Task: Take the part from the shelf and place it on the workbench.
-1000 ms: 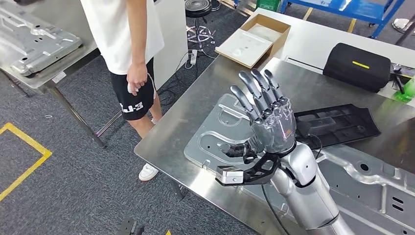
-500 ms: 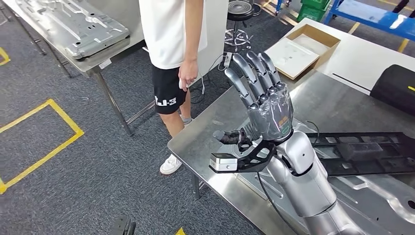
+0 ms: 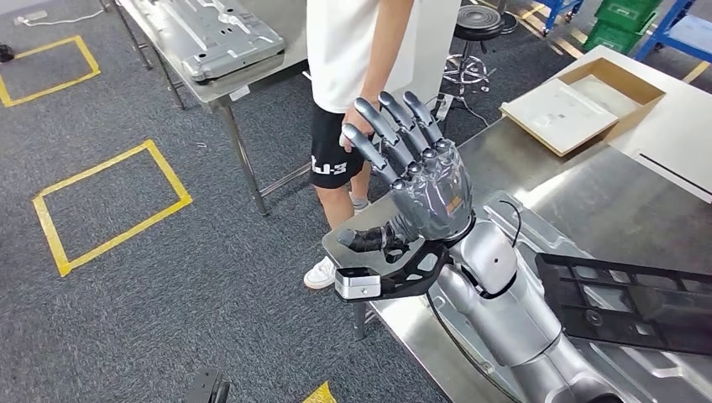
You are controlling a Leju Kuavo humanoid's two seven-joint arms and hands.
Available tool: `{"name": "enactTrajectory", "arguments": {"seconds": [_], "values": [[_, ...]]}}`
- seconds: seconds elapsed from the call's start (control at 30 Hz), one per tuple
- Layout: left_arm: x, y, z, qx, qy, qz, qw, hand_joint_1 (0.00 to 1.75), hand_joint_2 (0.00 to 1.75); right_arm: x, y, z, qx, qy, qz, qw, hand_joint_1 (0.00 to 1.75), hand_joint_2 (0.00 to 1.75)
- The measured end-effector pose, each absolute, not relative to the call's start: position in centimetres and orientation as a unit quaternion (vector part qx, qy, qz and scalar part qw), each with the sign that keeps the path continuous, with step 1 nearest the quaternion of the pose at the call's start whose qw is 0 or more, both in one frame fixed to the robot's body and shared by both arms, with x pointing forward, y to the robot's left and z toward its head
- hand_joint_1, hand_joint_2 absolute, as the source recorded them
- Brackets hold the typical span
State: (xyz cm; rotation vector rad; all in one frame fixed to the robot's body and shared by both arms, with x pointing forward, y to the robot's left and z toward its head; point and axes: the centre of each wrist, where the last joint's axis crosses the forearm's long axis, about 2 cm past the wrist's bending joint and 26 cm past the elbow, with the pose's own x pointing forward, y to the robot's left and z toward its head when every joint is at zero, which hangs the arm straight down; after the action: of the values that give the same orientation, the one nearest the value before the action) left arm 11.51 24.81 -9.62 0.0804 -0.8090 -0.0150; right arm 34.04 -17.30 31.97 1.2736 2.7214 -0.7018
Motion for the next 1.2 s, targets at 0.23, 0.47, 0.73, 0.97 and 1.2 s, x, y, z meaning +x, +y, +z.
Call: {"name": "enactTrajectory", "arguments": {"seconds": [0.23,0.47,0.73,0.97,1.2], "values": [[10.8,25.0,-9.8,0.052,-0.382,-0.002,0.923,0.0,0.0,34.1,-16.2,31.9,0.401,0.888,-0.224,0.028,0.0,0.0],[10.9,25.0,-9.8,0.056,-0.39,0.002,0.919,0.0,0.0,34.3,-14.8,30.9,0.382,0.892,-0.242,0.017,0.0,0.0],[10.3,25.0,-9.9,0.06,-0.384,0.003,0.922,0.0,0.0,34.4,-13.7,30.9,0.371,0.895,-0.247,0.021,0.0,0.0],[9.8,25.1,-10.0,0.062,-0.38,0.003,0.923,0.0,0.0,34.4,-13.4,30.6,0.368,0.895,-0.252,0.02,0.0,0.0],[9.5,25.3,-10.1,0.066,-0.377,-0.001,0.924,0.0,0.0,34.4,-13.2,30.6,0.367,0.895,-0.252,0.022,0.0,0.0]]}}
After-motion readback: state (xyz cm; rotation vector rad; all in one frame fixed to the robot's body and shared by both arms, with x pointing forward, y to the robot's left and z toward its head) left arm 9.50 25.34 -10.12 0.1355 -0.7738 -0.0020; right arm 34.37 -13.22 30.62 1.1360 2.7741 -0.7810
